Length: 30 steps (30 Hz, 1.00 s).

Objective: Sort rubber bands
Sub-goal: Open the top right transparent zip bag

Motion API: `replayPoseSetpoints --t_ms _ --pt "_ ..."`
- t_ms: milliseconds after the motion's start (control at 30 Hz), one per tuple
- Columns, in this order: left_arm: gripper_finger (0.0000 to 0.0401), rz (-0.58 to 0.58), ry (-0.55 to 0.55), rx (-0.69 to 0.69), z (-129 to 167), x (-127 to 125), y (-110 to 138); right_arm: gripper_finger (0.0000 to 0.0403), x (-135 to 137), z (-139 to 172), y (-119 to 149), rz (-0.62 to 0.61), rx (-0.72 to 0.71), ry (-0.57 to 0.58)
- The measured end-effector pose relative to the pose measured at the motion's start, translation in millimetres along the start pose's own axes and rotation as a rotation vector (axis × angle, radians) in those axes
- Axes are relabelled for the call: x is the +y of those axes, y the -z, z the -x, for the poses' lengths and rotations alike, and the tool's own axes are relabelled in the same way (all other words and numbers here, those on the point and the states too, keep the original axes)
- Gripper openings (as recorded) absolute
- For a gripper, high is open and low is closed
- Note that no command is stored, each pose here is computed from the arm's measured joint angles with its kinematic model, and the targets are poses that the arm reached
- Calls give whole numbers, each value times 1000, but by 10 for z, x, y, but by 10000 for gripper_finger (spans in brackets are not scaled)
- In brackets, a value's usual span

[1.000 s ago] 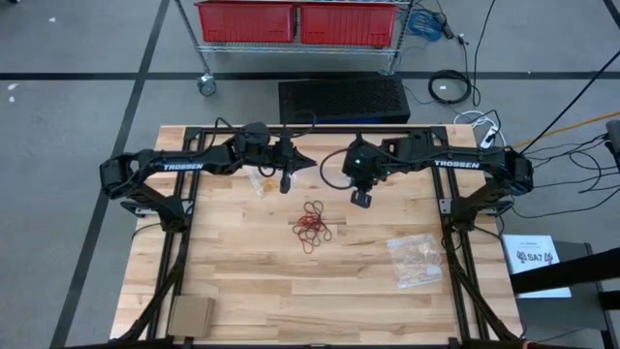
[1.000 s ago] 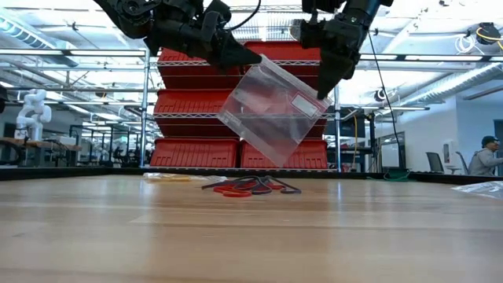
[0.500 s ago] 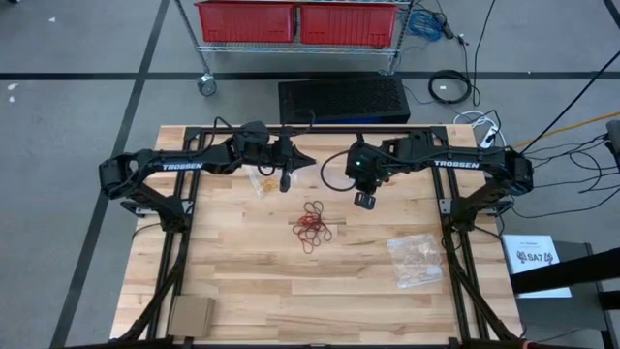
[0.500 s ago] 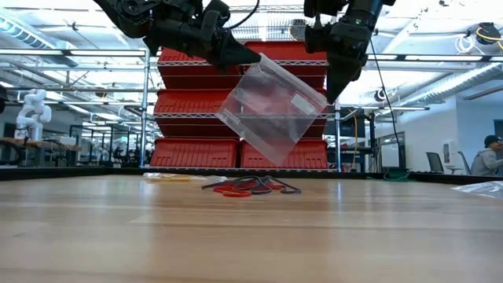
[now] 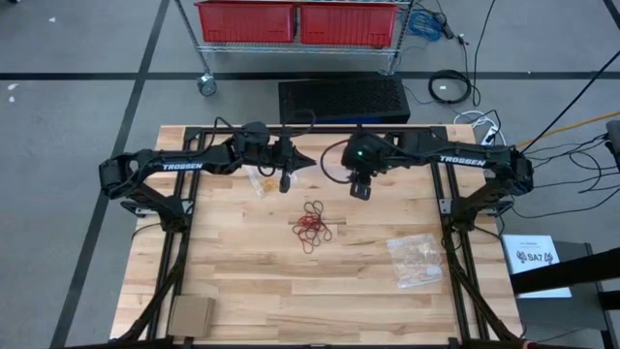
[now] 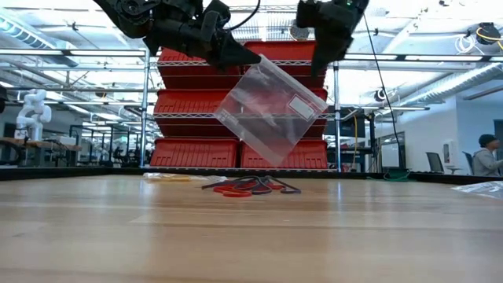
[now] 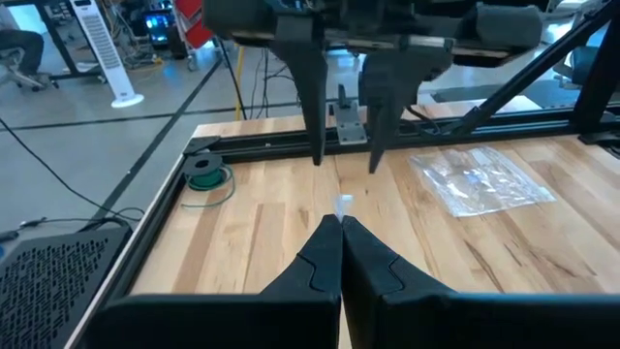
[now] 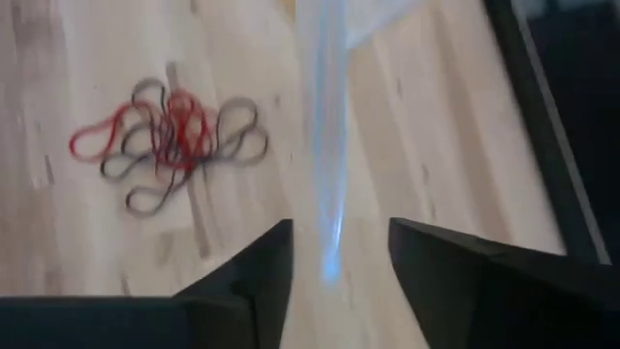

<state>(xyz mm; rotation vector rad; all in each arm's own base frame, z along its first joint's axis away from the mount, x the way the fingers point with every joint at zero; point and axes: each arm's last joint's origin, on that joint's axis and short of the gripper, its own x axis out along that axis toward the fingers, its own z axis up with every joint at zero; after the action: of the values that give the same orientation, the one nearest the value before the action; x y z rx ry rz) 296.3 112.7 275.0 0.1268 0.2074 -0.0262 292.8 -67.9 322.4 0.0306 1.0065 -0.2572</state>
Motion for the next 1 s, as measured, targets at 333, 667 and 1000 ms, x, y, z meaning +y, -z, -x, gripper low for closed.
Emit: replayPoseSetpoints --t_ms 333,667,1000 --pt "0 3 2 7 -2 -1 8 7 27 -70 -115 68 -157 50" --pt "0 3 2 7 -2 -1 9 0 70 -185 -95 63 -207 23" --pt "0 5 3 12 -4 -2 16 0 95 -276 -124 41 -208 19"
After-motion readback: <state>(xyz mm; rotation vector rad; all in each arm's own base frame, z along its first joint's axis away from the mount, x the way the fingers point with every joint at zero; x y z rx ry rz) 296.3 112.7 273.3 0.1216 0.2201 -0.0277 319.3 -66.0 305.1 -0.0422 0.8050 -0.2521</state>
